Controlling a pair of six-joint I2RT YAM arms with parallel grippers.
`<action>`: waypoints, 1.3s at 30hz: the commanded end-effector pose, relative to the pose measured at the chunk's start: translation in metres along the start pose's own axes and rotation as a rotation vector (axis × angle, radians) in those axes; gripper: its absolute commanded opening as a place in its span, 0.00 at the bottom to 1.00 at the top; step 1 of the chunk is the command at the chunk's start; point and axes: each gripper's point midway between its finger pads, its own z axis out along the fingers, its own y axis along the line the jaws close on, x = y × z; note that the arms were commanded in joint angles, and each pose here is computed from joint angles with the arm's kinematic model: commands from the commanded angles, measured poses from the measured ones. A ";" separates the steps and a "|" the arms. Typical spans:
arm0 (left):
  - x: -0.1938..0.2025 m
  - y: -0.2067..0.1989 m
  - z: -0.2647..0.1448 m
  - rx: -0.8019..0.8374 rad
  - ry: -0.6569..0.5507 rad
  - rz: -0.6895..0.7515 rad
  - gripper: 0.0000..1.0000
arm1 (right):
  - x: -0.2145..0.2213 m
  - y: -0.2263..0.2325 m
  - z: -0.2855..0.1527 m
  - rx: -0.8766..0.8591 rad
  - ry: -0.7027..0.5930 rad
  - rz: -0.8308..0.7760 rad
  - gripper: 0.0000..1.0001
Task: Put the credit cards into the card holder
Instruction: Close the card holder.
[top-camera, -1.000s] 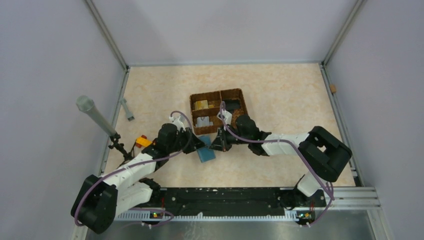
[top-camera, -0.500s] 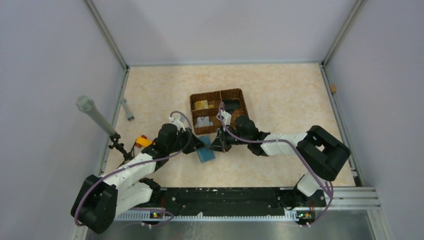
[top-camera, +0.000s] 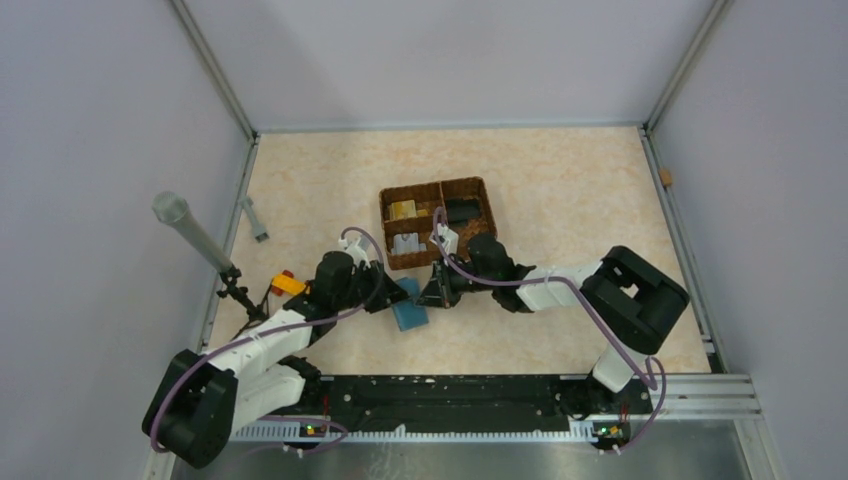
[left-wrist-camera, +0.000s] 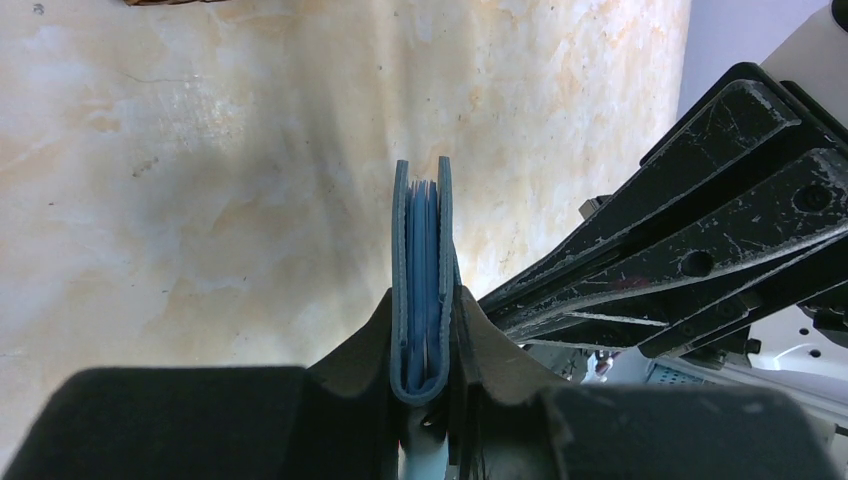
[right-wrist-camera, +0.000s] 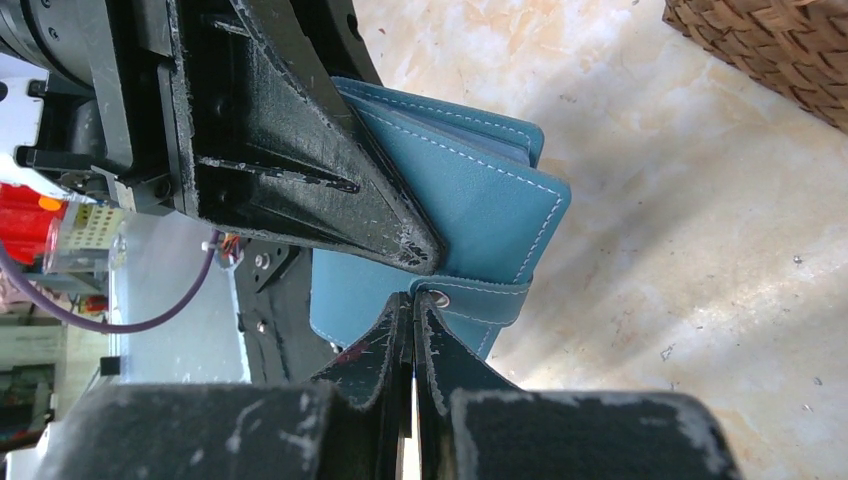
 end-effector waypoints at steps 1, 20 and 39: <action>-0.010 -0.059 -0.012 0.258 -0.023 0.102 0.00 | -0.010 0.020 0.009 -0.083 -0.035 -0.055 0.00; -0.009 -0.058 -0.015 0.275 -0.043 0.094 0.00 | -0.004 0.026 0.003 -0.111 -0.041 -0.045 0.00; -0.018 -0.080 -0.029 0.343 -0.073 0.179 0.00 | -0.078 0.083 -0.096 -0.061 -0.215 -0.233 0.67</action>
